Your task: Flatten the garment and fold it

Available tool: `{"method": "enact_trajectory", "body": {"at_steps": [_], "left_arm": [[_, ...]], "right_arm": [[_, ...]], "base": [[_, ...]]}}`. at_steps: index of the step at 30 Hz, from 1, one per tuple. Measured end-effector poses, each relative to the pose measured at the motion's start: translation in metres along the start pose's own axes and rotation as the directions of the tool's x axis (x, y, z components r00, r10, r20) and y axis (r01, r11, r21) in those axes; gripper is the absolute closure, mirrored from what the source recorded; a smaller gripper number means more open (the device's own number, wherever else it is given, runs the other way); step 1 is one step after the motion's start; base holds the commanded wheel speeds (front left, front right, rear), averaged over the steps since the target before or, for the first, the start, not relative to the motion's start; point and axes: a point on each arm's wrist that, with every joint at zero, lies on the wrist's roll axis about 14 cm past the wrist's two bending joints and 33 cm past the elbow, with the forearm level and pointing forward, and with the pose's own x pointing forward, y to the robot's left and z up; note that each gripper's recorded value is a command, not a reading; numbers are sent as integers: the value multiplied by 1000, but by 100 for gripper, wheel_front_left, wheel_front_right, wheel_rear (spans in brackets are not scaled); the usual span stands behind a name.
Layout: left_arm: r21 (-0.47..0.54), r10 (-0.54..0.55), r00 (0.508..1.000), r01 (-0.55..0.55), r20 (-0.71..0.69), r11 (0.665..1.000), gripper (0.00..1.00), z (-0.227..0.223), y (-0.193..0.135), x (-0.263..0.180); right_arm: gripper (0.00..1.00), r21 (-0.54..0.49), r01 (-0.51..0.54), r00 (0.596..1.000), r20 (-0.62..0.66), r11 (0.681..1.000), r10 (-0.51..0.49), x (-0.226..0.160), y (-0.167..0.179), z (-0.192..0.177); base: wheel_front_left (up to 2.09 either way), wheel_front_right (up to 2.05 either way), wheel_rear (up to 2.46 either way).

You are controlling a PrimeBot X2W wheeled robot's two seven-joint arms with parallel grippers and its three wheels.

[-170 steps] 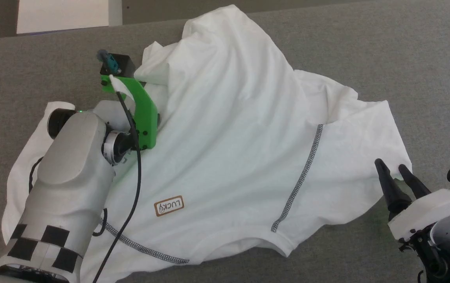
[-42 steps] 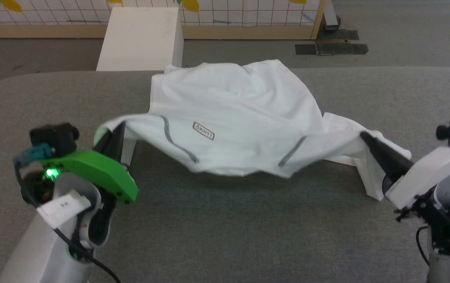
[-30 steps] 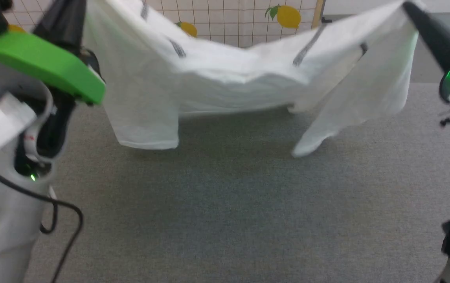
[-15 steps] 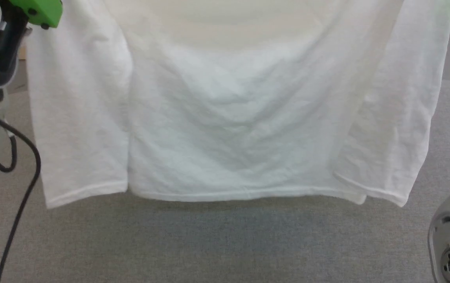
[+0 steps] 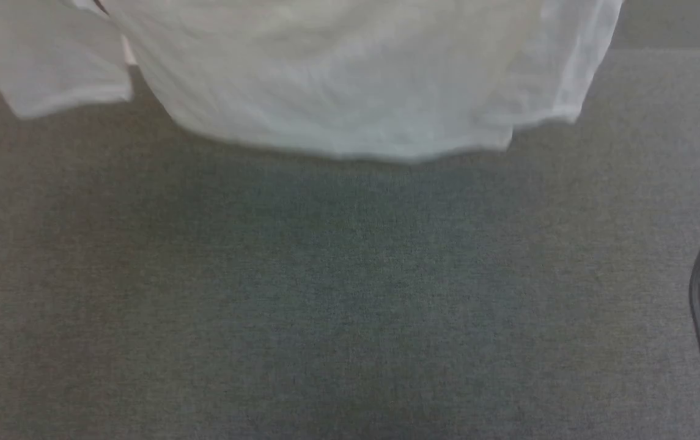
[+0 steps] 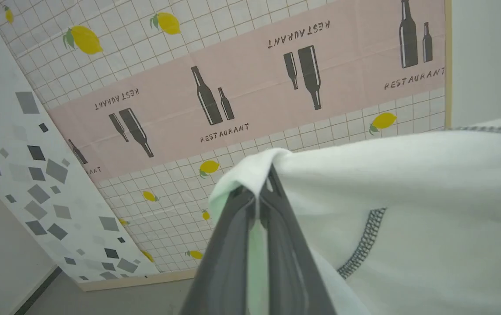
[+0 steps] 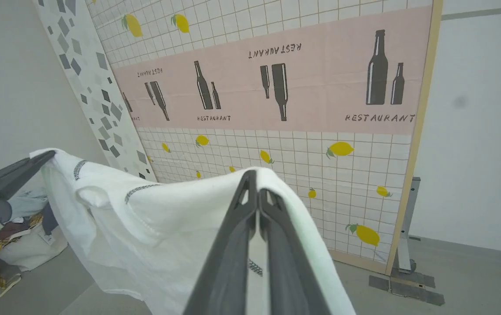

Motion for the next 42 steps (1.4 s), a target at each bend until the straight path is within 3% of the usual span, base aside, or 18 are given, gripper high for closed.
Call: {"method": "enact_trajectory", "body": {"at_steps": [6, 12, 22, 25, 28, 33, 42], "left_arm": [[-9, 100, 990, -99, 100, 995, 100, -6, 10, 40], [-34, 110, 986, -107, 122, 994, 100, -50, -8, 69], [-63, 58, 998, -60, -37, 996, 100, -150, -40, 65], [-67, 45, 997, -49, -64, 997, 100, -164, -44, 50], [-145, 50, 998, -56, -42, 988, 100, -164, -46, 32], [-326, 115, 993, -113, -15, 939, 100, -171, -45, -16], [-455, 110, 941, -254, -320, 853, 100, -251, -73, -168]], "right_arm": [[100, -55, 36, 999, 28, 998, -35, 50, -16, -7], [100, -84, 84, 996, -10, 993, -86, 89, -43, -52], [100, -94, 83, 979, -177, 992, -98, 109, -66, -143], [100, -61, 62, 977, -200, 996, -73, 98, -65, -160], [100, -37, 36, 980, -195, 999, -43, 80, -62, -169], [100, 67, 28, 982, -187, 997, -16, 30, -57, -199], [100, 227, 174, 950, -294, 958, -103, -100, -46, -278]], "base": [[0, 0, 0], [0, 0, 0], [0, 0, 0], [0, 0, 0], [0, 0, 0], [0, 0, 0], [0, 0, 0]]}}
